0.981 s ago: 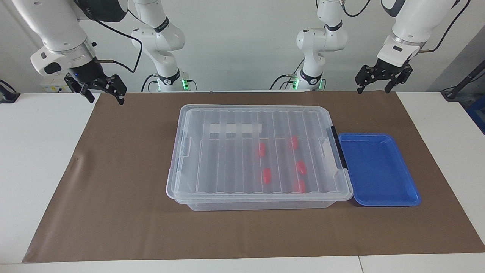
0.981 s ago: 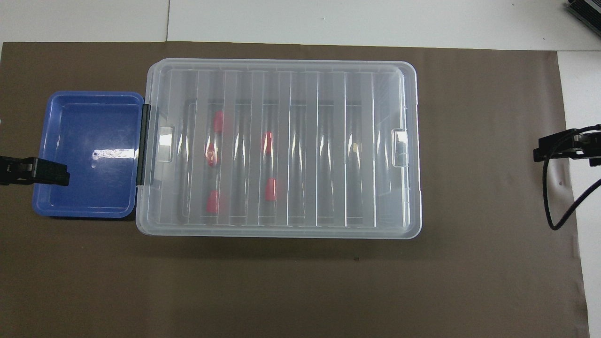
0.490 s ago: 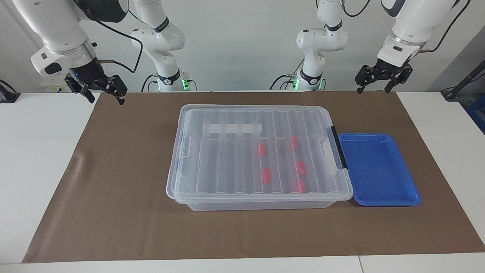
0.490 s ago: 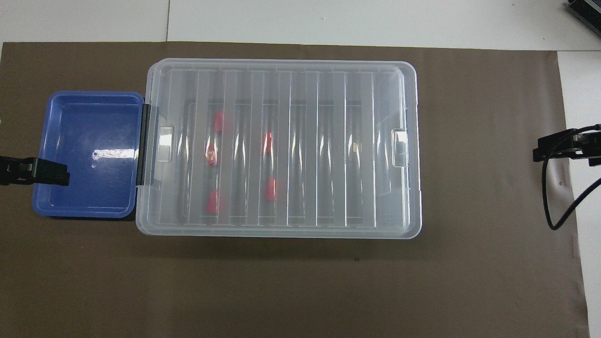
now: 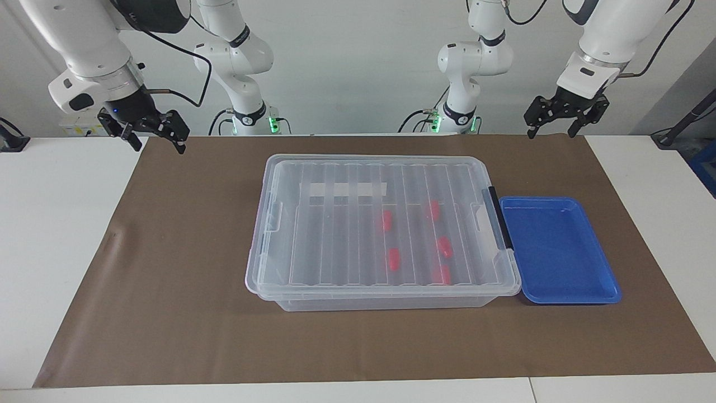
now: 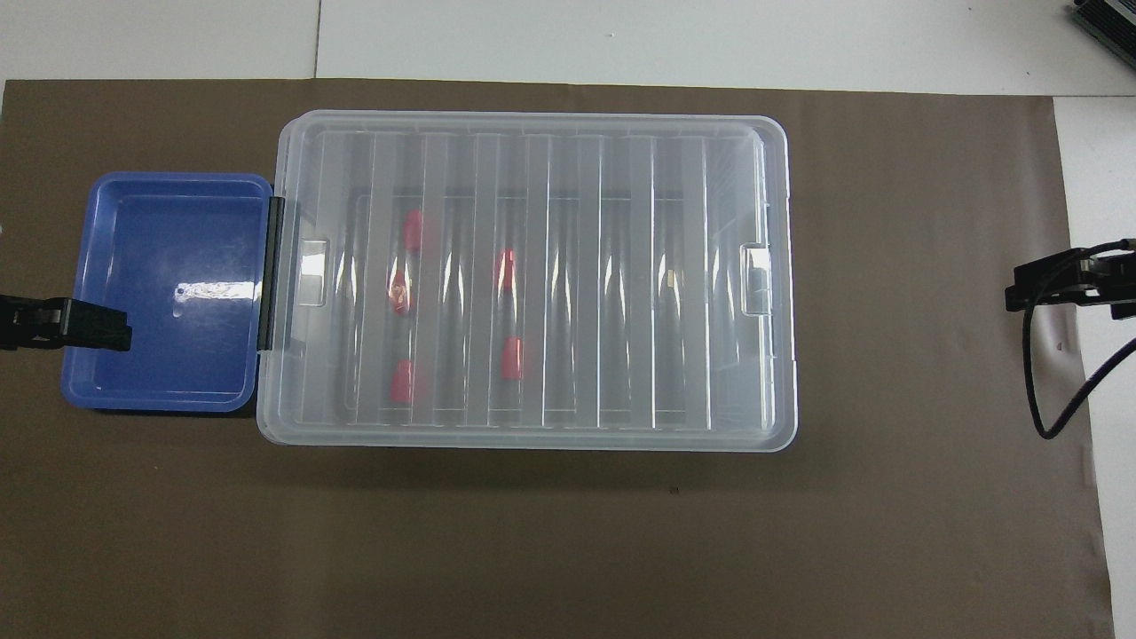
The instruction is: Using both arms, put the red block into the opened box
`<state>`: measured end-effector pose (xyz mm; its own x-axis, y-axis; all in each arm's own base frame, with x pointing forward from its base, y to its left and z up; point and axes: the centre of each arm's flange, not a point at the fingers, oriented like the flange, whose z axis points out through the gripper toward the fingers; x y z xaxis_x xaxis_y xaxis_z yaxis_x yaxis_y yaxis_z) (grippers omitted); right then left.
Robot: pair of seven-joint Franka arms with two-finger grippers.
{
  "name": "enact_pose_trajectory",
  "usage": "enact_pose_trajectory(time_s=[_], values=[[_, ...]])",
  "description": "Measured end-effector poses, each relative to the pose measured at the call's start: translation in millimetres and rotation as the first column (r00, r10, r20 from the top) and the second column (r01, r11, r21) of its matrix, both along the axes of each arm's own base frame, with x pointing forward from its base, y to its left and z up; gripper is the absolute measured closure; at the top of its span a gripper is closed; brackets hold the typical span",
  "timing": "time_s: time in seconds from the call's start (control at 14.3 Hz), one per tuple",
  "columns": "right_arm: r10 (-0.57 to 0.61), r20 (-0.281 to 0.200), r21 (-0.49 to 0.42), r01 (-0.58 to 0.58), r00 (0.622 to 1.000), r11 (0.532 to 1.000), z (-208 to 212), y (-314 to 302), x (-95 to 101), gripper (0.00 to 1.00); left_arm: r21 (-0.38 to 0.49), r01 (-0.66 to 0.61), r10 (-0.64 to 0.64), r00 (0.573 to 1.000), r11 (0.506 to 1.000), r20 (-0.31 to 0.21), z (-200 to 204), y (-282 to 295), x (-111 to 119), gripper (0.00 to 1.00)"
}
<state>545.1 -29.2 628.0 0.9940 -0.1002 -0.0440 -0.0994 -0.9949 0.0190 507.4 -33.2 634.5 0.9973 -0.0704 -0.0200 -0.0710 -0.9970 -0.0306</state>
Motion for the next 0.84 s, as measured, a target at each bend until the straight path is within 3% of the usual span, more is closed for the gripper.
enact_pose_trajectory(time_s=[0.84], values=[[0.045, 0.0, -0.007, -0.045, 0.999, 0.999, 0.3, 23.8, 0.8, 0.0, 0.0, 0.0, 0.0, 1.0, 1.0, 0.0, 0.0, -0.1, 0.0, 0.0]])
